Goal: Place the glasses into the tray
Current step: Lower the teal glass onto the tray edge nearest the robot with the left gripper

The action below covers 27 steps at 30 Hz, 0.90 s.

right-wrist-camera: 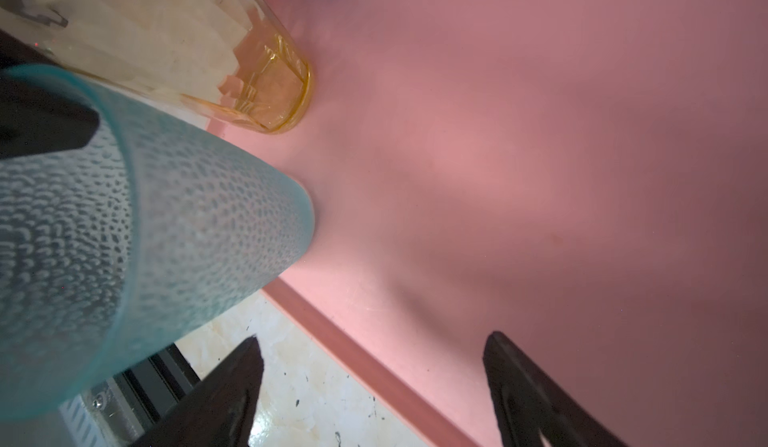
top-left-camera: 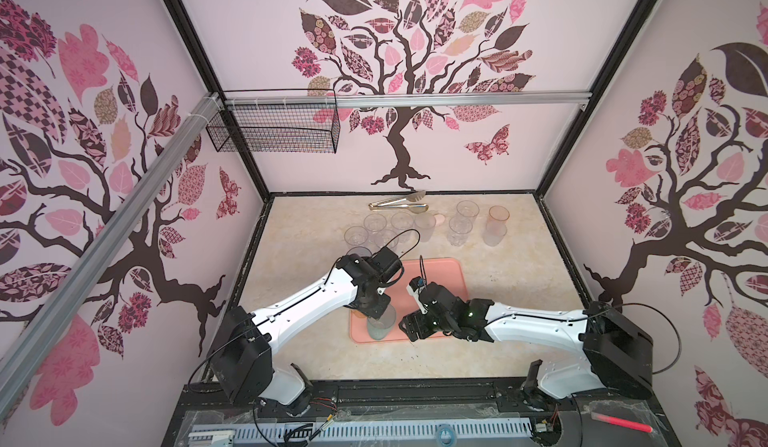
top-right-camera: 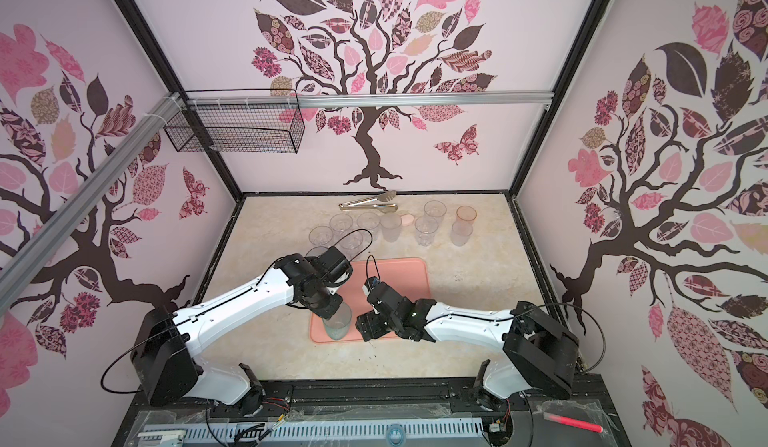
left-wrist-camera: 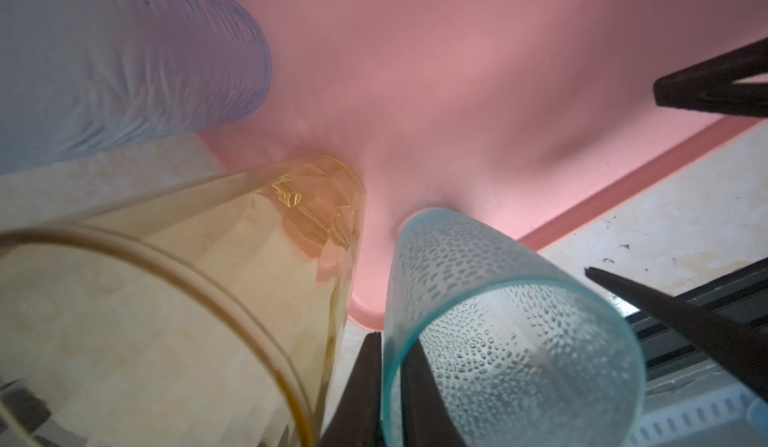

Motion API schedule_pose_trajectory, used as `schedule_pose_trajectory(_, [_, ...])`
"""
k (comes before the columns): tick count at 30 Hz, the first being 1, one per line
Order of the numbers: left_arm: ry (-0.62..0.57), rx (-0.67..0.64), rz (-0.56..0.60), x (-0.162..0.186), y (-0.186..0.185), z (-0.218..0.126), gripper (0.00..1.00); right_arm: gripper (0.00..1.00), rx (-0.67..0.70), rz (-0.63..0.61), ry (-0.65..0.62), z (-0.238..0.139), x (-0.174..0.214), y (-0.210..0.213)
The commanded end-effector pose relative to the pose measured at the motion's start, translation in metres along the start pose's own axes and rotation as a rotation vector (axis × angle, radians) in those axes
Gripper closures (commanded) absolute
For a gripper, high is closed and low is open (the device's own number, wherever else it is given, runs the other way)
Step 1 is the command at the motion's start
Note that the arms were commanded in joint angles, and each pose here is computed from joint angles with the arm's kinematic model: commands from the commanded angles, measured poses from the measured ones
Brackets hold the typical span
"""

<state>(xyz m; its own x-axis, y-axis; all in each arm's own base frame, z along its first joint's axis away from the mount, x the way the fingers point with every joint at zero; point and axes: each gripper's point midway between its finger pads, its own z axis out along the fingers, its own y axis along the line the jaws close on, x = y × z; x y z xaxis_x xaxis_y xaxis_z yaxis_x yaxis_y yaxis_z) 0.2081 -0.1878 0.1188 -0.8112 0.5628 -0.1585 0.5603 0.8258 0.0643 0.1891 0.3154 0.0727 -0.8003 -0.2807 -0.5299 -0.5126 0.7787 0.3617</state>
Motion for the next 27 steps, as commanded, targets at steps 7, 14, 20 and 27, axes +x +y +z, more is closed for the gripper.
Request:
schedule_pose_trajectory(7, [-0.065,0.014,-0.008,-0.006,0.002,-0.020,0.76,0.14,0.012,0.030,0.010,0.011,-0.007,0.003])
schedule_pose_trajectory(14, [-0.160,0.066,-0.012,-0.018,-0.004,-0.052,0.76,0.15,0.007,0.040,0.037,0.016,-0.003,0.004])
schedule_pose_trajectory(20, [-0.275,0.008,-0.034,-0.031,0.012,-0.085,0.74,0.15,0.001,0.063,0.054,0.023,0.002,0.004])
schedule_pose_trajectory(27, [-0.398,-0.047,-0.193,-0.042,0.059,-0.103,0.63,0.16,-0.009,0.088,0.073,0.030,0.005,0.009])
